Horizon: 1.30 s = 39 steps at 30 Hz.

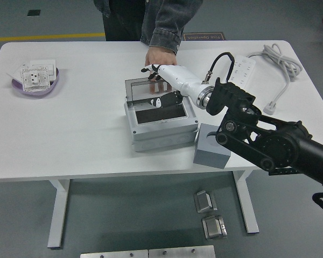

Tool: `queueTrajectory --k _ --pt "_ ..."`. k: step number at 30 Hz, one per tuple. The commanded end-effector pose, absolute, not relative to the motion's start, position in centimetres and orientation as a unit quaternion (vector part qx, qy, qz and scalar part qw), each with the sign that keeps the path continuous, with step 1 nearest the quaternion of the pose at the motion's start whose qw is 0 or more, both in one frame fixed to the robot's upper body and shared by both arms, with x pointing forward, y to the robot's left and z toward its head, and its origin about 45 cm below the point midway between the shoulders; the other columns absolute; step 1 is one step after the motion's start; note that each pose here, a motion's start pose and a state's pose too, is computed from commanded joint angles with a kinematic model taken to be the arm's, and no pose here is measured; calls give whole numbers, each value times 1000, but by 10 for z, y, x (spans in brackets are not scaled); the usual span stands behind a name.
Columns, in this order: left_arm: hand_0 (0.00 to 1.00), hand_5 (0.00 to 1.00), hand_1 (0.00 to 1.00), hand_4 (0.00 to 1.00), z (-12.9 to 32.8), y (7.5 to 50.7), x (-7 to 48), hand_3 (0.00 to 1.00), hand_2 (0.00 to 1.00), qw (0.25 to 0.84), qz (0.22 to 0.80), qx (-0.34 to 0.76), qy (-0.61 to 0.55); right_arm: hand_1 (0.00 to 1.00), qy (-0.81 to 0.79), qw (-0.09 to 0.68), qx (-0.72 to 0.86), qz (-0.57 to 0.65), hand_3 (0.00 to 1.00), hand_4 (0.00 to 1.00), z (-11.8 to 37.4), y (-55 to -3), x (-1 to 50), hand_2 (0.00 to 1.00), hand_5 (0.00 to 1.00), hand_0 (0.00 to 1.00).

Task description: Pick up the cylinder from the cube,place it in the box,flap close box

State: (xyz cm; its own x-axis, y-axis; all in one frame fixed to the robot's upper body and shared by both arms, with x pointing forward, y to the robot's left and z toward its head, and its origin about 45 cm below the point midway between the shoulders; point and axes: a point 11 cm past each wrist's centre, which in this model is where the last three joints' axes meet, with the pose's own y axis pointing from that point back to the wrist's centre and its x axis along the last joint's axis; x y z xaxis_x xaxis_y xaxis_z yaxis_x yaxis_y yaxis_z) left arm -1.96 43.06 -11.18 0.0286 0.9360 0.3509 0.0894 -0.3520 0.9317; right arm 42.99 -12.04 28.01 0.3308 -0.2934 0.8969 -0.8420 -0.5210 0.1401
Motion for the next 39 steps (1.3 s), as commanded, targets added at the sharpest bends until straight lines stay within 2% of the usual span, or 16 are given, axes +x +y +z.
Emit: queueTrajectory --k 3,4,8,10,20,32,39 --pt "720 89 750 571 -112 430 -20 788 746 382 554 607 423 653 -385 305 751 442 794 768 294 -123 435 684 212 742" --pt "718 81 749 566 -112 430 -19 783 745 382 555 606 423 615 -388 303 750 442 735 757 297 -124 437 663 223 701" --pt "718 81 749 566 -112 431 -19 783 745 381 555 607 422 615 -403 297 749 433 735 757 298 -130 447 663 223 701" --pt "718 66 748 535 -112 431 -19 768 743 381 555 607 422 594 -406 298 752 425 721 752 291 -131 451 648 223 686" --pt "717 64 747 524 -113 428 -14 764 741 386 559 601 422 568 -380 307 777 398 714 750 246 -127 436 638 224 672" --pt "717 64 746 518 -112 429 -13 760 738 387 561 599 420 543 -359 290 789 405 708 738 247 -126 413 626 242 664" --pt "716 64 746 515 -114 425 -12 758 736 393 560 596 420 534 -362 283 807 373 705 720 223 -127 400 621 247 656"
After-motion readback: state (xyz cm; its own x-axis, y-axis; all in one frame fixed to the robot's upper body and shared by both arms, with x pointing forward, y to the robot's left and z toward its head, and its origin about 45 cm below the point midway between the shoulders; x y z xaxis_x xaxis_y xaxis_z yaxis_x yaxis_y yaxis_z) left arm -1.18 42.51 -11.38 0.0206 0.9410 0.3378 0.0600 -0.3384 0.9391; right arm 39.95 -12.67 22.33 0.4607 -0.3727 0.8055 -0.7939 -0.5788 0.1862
